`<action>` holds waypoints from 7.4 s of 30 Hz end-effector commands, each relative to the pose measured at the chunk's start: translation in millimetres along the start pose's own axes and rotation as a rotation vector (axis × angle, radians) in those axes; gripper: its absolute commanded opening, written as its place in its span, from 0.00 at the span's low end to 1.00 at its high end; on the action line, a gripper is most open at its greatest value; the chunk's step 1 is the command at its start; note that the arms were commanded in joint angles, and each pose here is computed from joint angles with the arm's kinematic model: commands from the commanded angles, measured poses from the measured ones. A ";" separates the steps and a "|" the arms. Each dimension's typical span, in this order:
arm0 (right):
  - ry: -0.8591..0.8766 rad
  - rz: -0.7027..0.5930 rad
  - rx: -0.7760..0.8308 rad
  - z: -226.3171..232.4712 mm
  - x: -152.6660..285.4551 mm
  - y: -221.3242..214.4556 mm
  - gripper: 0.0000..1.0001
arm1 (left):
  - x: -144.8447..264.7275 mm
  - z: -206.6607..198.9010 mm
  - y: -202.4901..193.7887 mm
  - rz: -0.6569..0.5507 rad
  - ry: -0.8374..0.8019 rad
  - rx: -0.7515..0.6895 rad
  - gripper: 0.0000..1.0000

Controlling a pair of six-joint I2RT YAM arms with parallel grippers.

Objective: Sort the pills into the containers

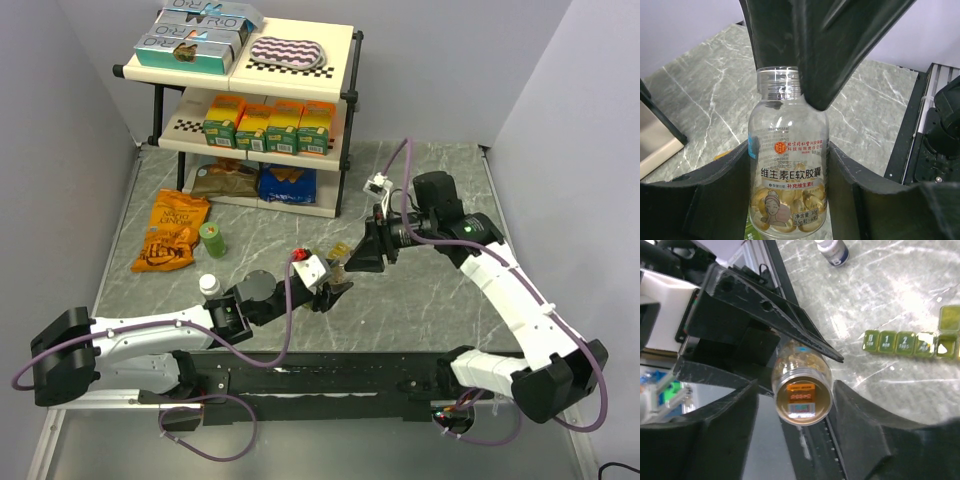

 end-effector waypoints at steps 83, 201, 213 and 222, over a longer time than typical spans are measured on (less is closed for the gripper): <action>0.456 0.322 0.806 52.7 -12.3 -19.0 0.08 | 33.7 -33.7 4.0 -0.006 -0.330 -0.142 0.01; -0.097 0.746 0.916 -211.3 -94.3 -65.4 0.52 | 117.3 35.8 -33.1 0.256 0.020 -0.204 0.01; -0.124 0.692 0.841 -198.6 -89.4 -84.1 0.43 | 109.1 17.3 -45.2 0.275 -0.107 -0.199 0.01; -0.166 0.637 0.761 -188.8 -83.5 -85.5 0.74 | 103.3 5.4 -62.4 0.339 -0.207 -0.227 0.01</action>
Point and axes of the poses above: each gripper's point midway between its finger pads, its own x axis back along the fingers, its own z axis along the line the jaws close on, y = z × x, the point moved 4 cm from there along x, back along the fingers, and after that the axes turned 11 degrees about -x, right-handed, at the moved point
